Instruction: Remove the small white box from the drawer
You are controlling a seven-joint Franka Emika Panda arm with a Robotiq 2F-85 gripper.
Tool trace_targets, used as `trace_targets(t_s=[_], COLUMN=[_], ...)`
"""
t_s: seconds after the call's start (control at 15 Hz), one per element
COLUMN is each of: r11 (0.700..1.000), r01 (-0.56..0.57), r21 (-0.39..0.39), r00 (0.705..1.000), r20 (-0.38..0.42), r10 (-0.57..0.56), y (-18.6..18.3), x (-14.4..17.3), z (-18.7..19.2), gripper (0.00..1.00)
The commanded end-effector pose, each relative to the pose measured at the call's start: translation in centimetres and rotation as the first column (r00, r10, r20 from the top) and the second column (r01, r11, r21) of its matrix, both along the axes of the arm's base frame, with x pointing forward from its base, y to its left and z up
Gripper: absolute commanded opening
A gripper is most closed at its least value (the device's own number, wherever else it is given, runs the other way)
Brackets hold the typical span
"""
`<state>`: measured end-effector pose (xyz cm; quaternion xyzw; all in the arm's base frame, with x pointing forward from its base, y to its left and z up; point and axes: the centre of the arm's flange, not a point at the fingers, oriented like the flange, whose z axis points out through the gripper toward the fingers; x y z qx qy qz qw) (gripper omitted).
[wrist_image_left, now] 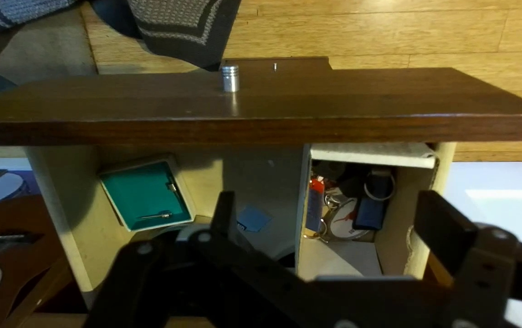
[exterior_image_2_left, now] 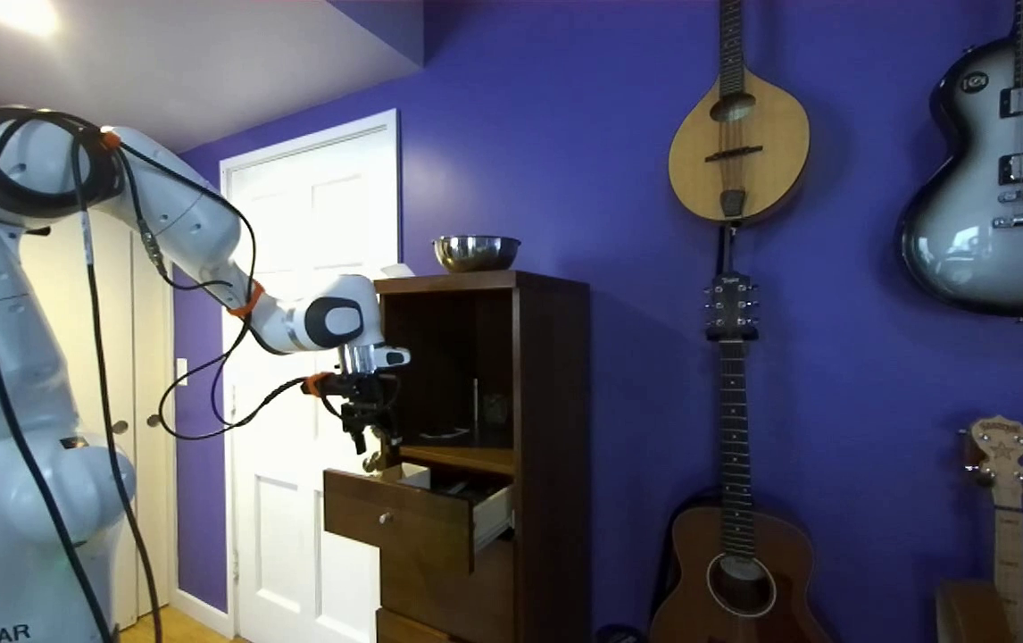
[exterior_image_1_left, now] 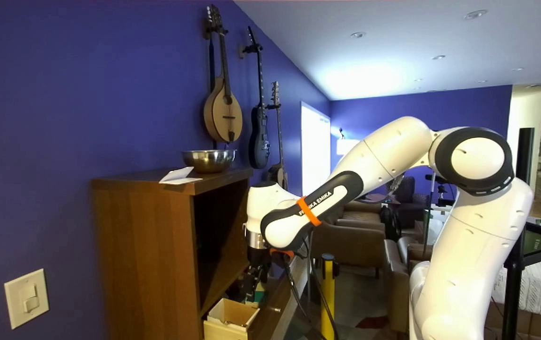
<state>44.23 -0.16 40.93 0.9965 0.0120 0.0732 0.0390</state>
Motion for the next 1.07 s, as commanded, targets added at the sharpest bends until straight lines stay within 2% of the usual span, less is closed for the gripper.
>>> trace_targets(t_s=[0.0, 0.13, 0.2, 0.27, 0.33, 0.4, 1.0], r11=[1.0, 0.999, 0.998, 0.998, 0.998, 0.997, 0.993], r01=[0.027, 0.048, 0.059, 0.064, 0.061, 0.065, 0.087], r21=[0.001, 0.01, 0.015, 0.024, 0.035, 0.04, 0.083], r00=[0.999, 0.998, 0.998, 0.998, 0.998, 0.998, 0.996], r20=[0.026, 0.03, 0.03, 0.026, 0.021, 0.017, -0.001], r10=[-0.027, -0.048, -0.059, -0.065, -0.062, -0.066, -0.088], y=[0.9, 0.3, 0.0, -0.4, -0.7, -1.0, -2.0], x=[2.2, 3.1, 3.6, 3.9, 4.2, 4.6, 6.2], z=[-2.5, -3.5, -4.1, -4.7, -5.2, -5.7, -7.1], gripper=[1.0, 1.0, 0.95, 0.78, 0.71, 0.7, 0.05])
